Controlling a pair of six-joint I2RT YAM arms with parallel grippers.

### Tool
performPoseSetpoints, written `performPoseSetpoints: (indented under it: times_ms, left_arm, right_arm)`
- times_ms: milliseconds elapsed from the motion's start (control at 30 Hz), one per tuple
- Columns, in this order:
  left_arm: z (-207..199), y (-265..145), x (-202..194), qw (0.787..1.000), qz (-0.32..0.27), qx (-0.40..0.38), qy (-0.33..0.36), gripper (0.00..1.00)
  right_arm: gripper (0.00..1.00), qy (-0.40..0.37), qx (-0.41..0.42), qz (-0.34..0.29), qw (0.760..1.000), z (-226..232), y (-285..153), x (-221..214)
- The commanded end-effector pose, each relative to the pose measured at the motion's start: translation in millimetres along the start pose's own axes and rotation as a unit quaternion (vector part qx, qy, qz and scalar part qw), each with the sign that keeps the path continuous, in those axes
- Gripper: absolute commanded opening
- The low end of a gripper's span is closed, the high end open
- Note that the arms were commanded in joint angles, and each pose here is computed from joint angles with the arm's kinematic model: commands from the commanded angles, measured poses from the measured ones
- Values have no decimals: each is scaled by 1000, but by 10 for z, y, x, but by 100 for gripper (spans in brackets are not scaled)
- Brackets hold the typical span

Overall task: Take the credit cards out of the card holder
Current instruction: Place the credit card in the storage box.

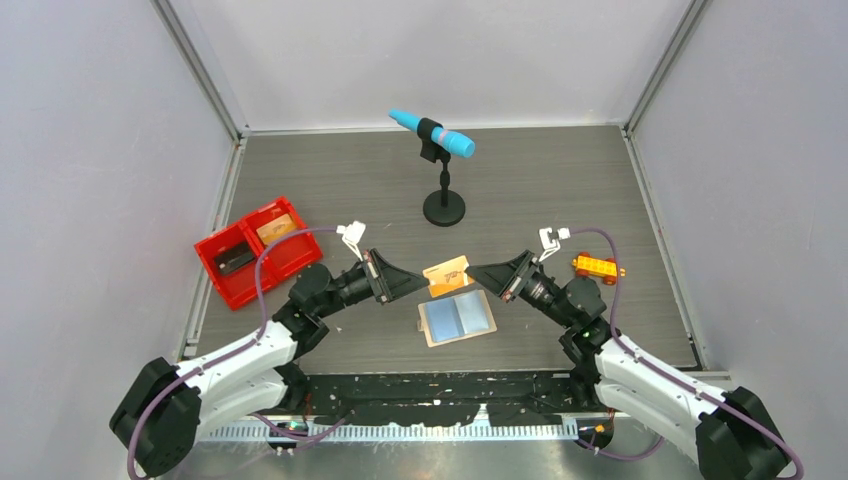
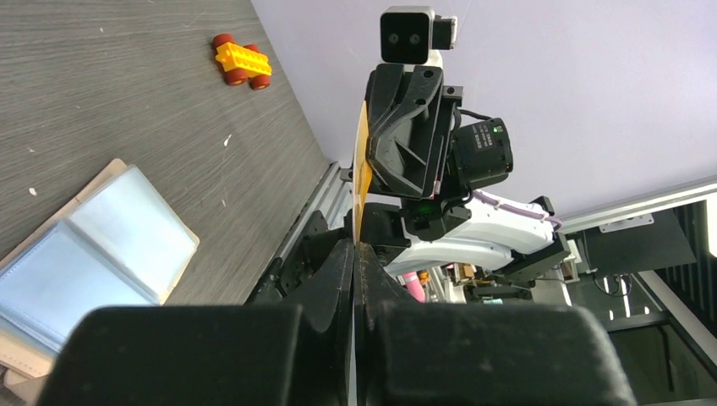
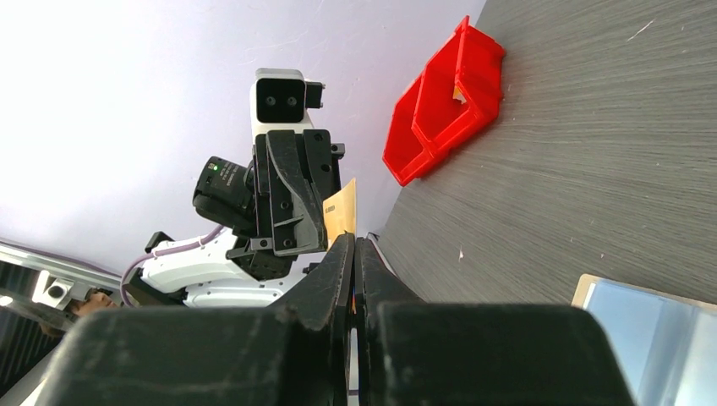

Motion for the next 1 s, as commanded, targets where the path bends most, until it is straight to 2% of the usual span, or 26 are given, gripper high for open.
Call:
performPoseSetpoints:
  times_ms: [0,167,233,367,400,633,733,800,867,967]
  left_arm:
    - [-114,4,96,999,-16,-24,36,0]
    - [-126,8,120,999,-20,-18,45,0]
    - [-142,12,135,998,-19,-19,48,0]
    - [-163,5,153,998,-12,-20,60,0]
    - [-160,1,159,998,-6,-12,64,0]
    - [-167,-97,305,995,42,8,88,0]
    - [-123,-175,432,994,60,39,88,0]
    - [-87,-235,526,992,72,55,90,0]
    - [-68,-307,656,989,76,75,105,0]
    - [-8,-481,854,976,95,155,122,0]
  right_arm:
    - [6,-9,-7,-19,1000,-34,3,26]
    - [9,-4,-6,-9,1000,-69,-11,0]
    - [14,-3,-9,-4,1000,-77,-10,-8]
    - [35,-8,-15,4,1000,-84,-19,-17]
    - [42,-14,-12,4,1000,-69,-27,-16]
    - [68,-45,-36,-3,998,-47,-103,-5]
    - [90,-70,-35,-9,997,37,-135,21]
    - [98,-84,-46,-10,995,52,-161,30]
    - [96,-95,-55,-8,994,50,-188,29]
    - [95,-104,-62,-3,993,28,-219,18]
Point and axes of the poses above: each gripper's point midway between its finger pads, its own y axis out along the fingers, its own z axis along the line the jaws close on, x = y × z, the point moved 10 cm from there along -y, back along the fingers, and after that the axes turned 11 degrees about y, right-handed, at the moved point
